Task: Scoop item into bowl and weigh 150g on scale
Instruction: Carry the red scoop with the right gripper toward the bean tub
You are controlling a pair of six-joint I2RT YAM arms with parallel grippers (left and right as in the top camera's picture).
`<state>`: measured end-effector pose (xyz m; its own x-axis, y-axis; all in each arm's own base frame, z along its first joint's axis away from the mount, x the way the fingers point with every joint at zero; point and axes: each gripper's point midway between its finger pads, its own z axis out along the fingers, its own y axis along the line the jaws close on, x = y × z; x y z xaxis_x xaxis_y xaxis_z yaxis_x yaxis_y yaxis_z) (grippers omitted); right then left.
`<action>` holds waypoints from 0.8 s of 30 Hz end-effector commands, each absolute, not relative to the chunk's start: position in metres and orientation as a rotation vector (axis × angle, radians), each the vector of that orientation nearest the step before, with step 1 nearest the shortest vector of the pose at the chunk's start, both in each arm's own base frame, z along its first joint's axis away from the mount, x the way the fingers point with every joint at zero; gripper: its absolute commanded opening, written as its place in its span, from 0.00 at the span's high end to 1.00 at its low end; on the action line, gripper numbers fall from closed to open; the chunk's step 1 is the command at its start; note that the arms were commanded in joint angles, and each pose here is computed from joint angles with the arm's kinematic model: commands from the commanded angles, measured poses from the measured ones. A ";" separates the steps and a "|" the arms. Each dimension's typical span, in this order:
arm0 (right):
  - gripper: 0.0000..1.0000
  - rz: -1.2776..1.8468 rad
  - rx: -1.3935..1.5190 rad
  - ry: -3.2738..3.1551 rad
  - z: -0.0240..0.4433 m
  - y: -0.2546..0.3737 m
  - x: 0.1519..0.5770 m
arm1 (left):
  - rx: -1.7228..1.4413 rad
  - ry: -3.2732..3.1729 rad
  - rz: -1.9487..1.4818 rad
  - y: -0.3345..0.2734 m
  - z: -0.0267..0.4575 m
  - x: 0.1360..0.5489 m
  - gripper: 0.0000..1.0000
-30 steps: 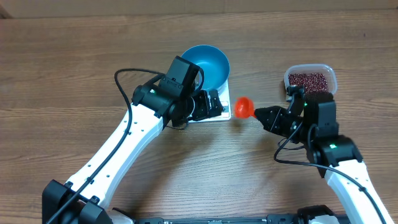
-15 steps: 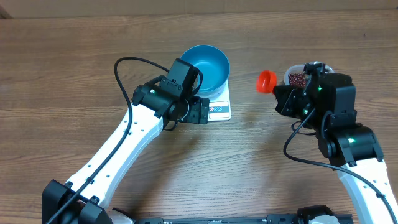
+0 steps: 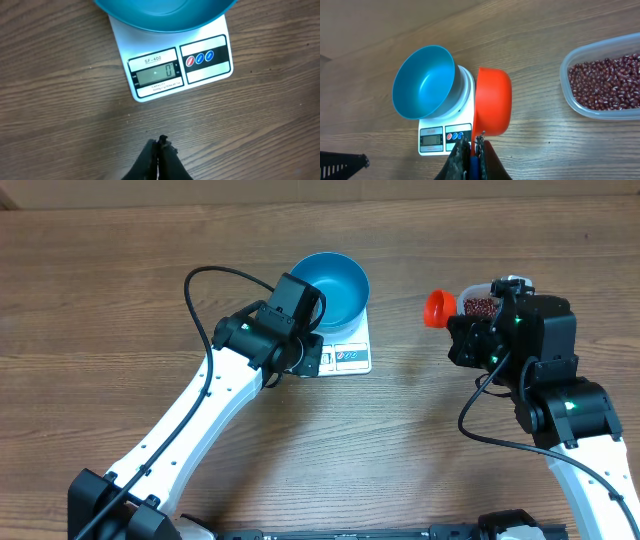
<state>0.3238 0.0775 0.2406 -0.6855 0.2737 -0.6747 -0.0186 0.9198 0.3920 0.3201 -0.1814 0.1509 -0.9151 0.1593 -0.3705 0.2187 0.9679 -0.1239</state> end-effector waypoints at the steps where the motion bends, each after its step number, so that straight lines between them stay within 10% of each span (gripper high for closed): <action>1: 0.96 0.485 0.153 2.243 0.257 0.080 0.326 | 0.309 2.723 -0.213 -0.178 0.158 0.321 0.96; 24: 0.96 0.484 0.155 2.251 0.256 0.080 0.325 | 0.663 2.551 -0.178 -0.194 0.144 0.336 0.96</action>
